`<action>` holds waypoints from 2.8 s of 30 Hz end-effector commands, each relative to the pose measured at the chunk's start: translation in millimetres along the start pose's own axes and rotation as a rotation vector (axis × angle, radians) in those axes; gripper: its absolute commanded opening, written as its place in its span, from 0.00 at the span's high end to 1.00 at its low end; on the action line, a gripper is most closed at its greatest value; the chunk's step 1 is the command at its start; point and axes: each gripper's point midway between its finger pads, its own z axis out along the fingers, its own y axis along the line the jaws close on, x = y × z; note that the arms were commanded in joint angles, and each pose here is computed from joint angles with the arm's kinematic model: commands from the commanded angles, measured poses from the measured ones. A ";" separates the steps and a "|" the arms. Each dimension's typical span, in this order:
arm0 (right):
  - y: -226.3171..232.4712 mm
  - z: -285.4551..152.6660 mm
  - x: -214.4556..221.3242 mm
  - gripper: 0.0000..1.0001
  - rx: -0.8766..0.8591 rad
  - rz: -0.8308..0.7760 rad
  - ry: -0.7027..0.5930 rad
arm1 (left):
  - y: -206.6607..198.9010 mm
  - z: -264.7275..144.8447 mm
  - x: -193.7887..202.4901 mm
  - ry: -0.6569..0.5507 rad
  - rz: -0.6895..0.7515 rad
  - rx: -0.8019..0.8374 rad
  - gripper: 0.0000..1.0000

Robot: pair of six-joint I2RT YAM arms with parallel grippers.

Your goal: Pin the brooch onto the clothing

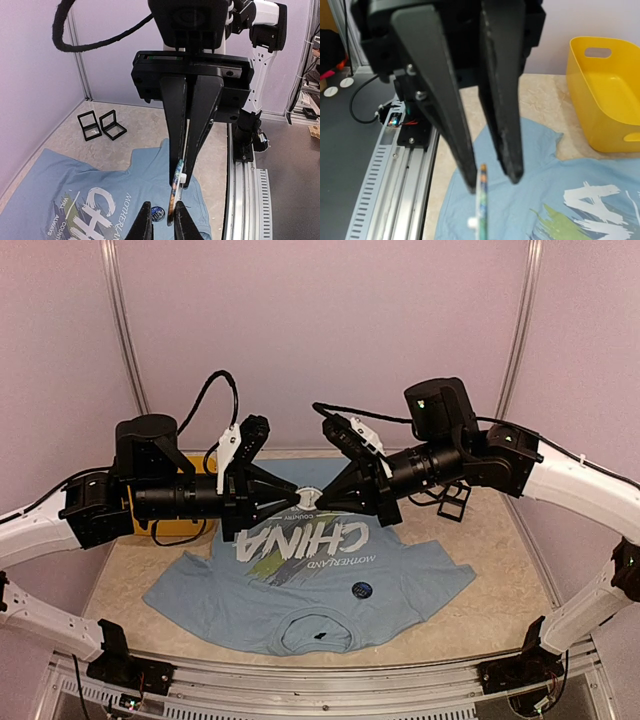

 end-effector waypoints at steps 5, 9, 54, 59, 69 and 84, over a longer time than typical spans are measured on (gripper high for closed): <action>8.5 -0.4 -18.5 1.00 -0.026 -0.033 -0.048 | -3.0 4.9 -5.2 -0.021 -0.016 0.042 0.94; 9.7 -1.6 -22.7 1.00 -0.032 -0.034 -0.063 | -4.5 8.7 -1.1 -0.014 -0.025 0.059 1.00; -18.6 -7.9 -35.4 0.91 0.014 0.260 -0.341 | -51.5 -2.3 -5.4 -0.151 0.069 0.251 1.00; -33.3 -3.4 -30.2 0.90 0.066 0.319 -0.307 | -54.6 -0.7 -1.1 -0.113 0.096 0.256 1.00; 25.4 -14.1 -13.4 0.59 -0.139 0.045 -0.290 | -31.3 -12.1 -7.0 -0.155 0.111 0.092 1.00; 6.9 -24.7 -40.5 0.69 0.076 0.005 -0.412 | -18.7 -9.3 -9.2 -0.150 0.086 0.040 1.00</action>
